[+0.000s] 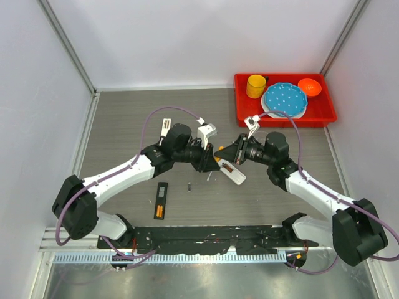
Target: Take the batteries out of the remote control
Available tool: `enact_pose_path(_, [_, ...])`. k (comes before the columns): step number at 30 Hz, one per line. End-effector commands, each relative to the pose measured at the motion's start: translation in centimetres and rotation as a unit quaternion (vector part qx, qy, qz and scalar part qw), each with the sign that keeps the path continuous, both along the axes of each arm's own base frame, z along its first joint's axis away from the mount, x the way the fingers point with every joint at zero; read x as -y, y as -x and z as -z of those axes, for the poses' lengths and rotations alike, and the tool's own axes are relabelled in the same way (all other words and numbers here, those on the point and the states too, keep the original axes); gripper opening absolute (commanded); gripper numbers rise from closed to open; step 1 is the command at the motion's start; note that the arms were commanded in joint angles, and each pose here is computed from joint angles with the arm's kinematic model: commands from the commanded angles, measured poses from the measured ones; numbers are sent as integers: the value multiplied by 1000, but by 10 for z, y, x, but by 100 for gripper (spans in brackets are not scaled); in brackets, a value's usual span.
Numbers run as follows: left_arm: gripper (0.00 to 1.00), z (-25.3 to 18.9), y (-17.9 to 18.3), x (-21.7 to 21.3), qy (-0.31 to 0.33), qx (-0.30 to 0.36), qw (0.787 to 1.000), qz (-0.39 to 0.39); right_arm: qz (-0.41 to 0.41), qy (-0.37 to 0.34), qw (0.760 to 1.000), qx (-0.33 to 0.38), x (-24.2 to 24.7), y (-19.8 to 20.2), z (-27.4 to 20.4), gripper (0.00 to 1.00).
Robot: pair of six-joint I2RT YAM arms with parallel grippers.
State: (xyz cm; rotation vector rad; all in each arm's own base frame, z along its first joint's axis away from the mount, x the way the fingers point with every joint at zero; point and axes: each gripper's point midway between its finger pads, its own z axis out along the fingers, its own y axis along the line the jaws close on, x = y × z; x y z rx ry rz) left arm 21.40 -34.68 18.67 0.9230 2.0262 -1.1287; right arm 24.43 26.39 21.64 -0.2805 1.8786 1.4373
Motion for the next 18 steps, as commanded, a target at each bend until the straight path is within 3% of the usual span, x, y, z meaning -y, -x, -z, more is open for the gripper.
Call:
enact_pose_path(1, [21,-25,-7,0,23,46,999,-4,5,-8,999,36,-1,-6,-24,1])
enact_pose_path(2, [27,-23,-9,0,21,49,999,-9,12,4,1000,26,1,-6,-18,1])
enact_pose_path(3, [42,-22,-9,-1,21,50,998,-10,21,12,999,33,4,-9,-18,1])
enact_pose_path(6, [58,-14,-10,1,27,47,998,-16,63,43,996,39,15,-18,-11,1])
enact_pose_path(11, [64,3,-17,1,16,43,998,-33,157,111,981,31,44,-37,9,1])
enact_pose_path(18, [71,27,-43,-7,-17,73,993,-88,265,156,951,30,82,-51,31,1])
